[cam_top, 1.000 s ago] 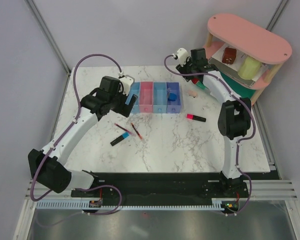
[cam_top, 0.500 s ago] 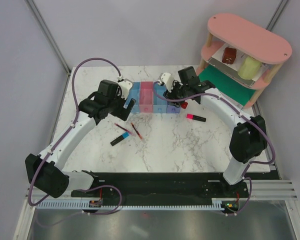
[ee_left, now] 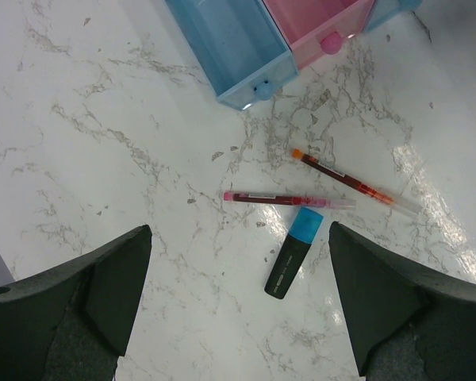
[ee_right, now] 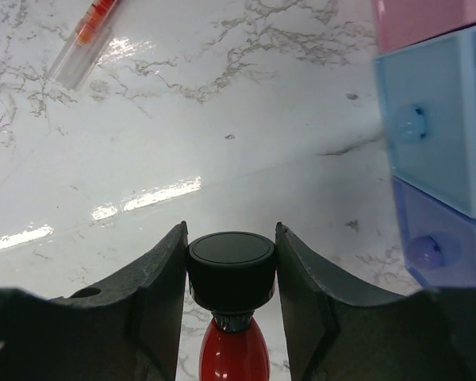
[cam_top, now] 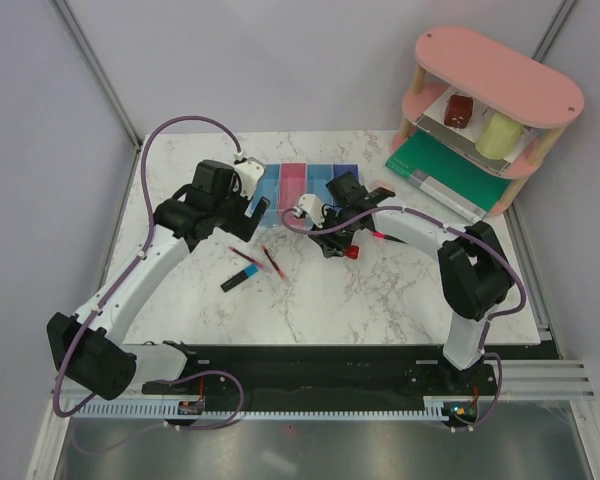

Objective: Sort the stationery into containers
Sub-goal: Place the stationery in the storage box.

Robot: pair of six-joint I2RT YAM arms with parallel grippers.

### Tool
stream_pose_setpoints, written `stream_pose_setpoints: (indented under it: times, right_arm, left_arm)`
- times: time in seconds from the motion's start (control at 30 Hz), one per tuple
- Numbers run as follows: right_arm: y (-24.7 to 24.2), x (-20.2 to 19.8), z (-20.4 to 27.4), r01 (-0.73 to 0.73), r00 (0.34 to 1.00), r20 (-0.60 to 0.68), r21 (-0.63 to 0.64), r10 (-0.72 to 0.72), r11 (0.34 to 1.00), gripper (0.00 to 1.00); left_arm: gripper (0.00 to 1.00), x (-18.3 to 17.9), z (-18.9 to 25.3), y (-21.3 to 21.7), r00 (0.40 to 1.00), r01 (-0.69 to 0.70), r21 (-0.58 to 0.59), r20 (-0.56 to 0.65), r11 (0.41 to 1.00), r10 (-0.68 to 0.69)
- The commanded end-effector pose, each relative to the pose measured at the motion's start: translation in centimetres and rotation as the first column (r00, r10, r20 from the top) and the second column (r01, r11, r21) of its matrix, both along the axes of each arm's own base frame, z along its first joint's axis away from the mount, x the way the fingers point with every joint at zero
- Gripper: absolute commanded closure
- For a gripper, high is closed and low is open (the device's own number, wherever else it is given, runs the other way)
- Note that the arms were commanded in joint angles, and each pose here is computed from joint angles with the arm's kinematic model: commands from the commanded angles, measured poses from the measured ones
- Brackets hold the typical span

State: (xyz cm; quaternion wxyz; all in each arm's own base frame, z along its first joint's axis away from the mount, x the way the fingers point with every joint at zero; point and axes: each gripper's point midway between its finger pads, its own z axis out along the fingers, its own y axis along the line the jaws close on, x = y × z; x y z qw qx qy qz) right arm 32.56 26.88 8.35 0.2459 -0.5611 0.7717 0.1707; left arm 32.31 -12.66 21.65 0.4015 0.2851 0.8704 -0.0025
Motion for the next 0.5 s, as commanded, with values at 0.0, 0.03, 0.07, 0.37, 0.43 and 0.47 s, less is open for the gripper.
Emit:
stream_pose_setpoints:
  times: [0.0,0.03,0.07,0.37,0.43,0.47]
  right_arm:
    - [1.1,-0.5,-2.9,-0.024,0.998,-0.059,0.0,0.024,1.0,0.61]
    - [1.2,-0.5,-3.3,-0.029,0.998,-0.061,-0.008,0.029,1.0,0.61]
    - [1.3,-0.6,-3.8,-0.033,0.997,-0.068,-0.016,0.032,0.999,0.61]
    - [1.7,-0.6,-6.6,-0.049,0.994,-0.104,-0.066,0.042,0.997,0.56]
    - [1.8,-0.7,-6.6,-0.052,0.994,-0.104,-0.066,0.045,0.996,0.48]
    - [1.9,-0.7,-6.6,-0.053,0.993,-0.105,-0.066,0.046,0.996,0.45]
  left_arm:
    - [0.0,0.2,1.6,0.4,0.998,0.018,0.019,0.064,1.0,-0.02]
    - [0.0,0.2,1.6,0.4,0.998,0.02,0.02,0.066,1.0,-0.022]
    - [0.0,0.3,1.8,0.5,0.997,0.02,0.019,0.071,1.0,-0.021]
    - [0.0,0.2,1.8,0.4,0.997,0.026,0.02,0.072,0.999,-0.027]
    - [0.0,0.2,1.8,0.4,0.997,0.027,0.019,0.072,0.999,-0.029]
    - [0.0,0.2,1.8,0.4,0.997,0.025,0.018,0.072,1.0,-0.026]
